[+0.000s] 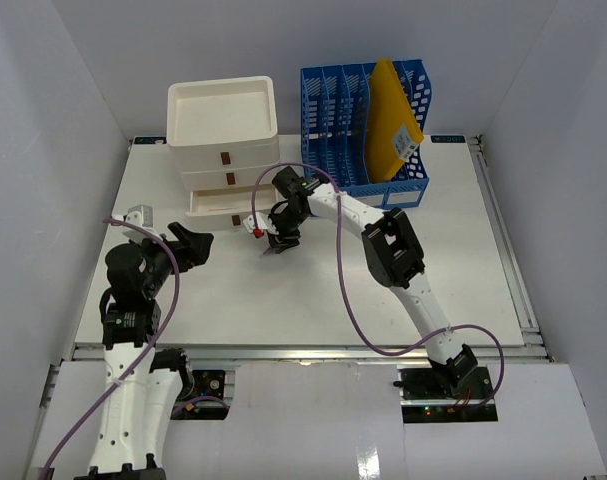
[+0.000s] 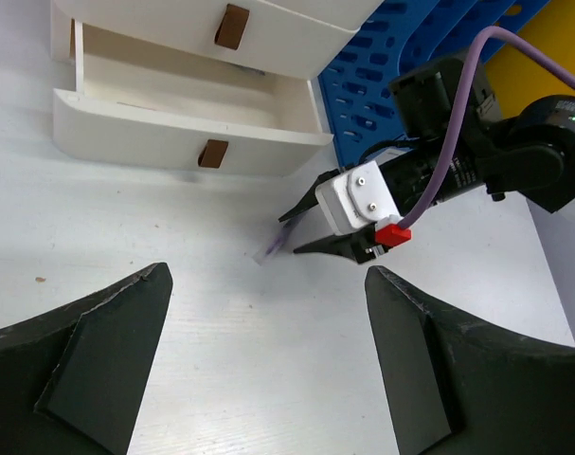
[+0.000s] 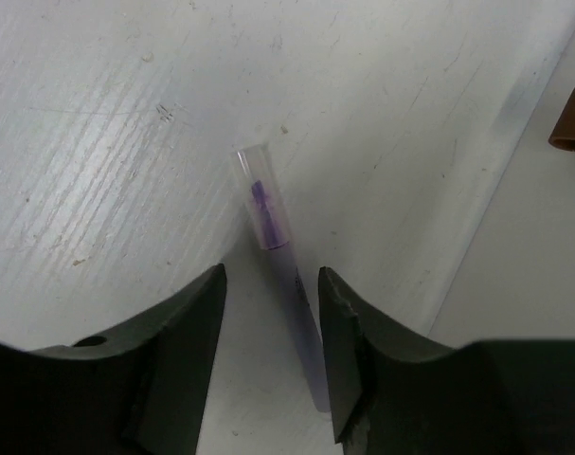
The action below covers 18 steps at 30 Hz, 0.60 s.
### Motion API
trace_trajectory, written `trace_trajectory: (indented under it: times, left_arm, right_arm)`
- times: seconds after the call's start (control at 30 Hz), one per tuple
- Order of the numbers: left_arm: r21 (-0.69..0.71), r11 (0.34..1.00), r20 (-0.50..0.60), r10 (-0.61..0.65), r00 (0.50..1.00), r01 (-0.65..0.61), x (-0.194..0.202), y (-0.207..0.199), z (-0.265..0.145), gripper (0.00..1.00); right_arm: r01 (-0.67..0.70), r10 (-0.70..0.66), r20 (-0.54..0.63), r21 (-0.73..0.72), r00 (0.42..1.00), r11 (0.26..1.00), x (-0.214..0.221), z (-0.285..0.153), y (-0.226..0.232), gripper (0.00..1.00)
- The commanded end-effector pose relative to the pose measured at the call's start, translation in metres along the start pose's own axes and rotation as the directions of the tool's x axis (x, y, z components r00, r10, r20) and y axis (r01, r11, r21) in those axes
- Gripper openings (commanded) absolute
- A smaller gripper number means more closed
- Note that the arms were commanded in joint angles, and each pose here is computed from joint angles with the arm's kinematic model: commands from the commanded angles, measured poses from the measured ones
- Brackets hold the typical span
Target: Organize the desk
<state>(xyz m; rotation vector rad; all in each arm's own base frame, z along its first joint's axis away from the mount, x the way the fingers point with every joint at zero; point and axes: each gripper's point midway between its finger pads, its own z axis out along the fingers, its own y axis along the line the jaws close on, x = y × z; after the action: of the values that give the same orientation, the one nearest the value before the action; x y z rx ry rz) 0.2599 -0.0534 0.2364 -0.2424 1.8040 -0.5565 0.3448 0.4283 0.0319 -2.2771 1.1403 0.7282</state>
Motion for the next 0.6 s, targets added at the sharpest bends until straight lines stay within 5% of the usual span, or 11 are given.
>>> trace_trajectory:
  times: [0.0,0.37,0.43,0.57]
  left_arm:
    - [-0.036,0.999,-0.02,0.021,1.0,-0.022,0.009,0.009,-0.004,0.94]
    - [-0.031,0.999,0.016,0.03,0.999,-0.029,0.005,0.007,-0.009,0.95]
    - [-0.026,0.999,0.018,0.029,0.999,-0.029,0.005,0.006,-0.009,0.95]
    - [-0.023,0.999,0.018,0.027,0.999,-0.027,0.005,0.006,-0.009,0.95]
  right_arm:
    - [-0.053,0.052,-0.043,-0.012,0.998,0.999,0.018,0.009,0.003,0.39]
    - [-0.127,0.118,-0.088,-0.114,0.989,0.985,0.025,0.003,0.051,0.2]
    - [-0.158,0.15,-0.08,-0.111,0.985,0.981,0.021,-0.003,0.059,0.09]
    - [-0.181,0.18,-0.014,-0.031,0.984,0.983,-0.011,-0.024,0.05,0.08]
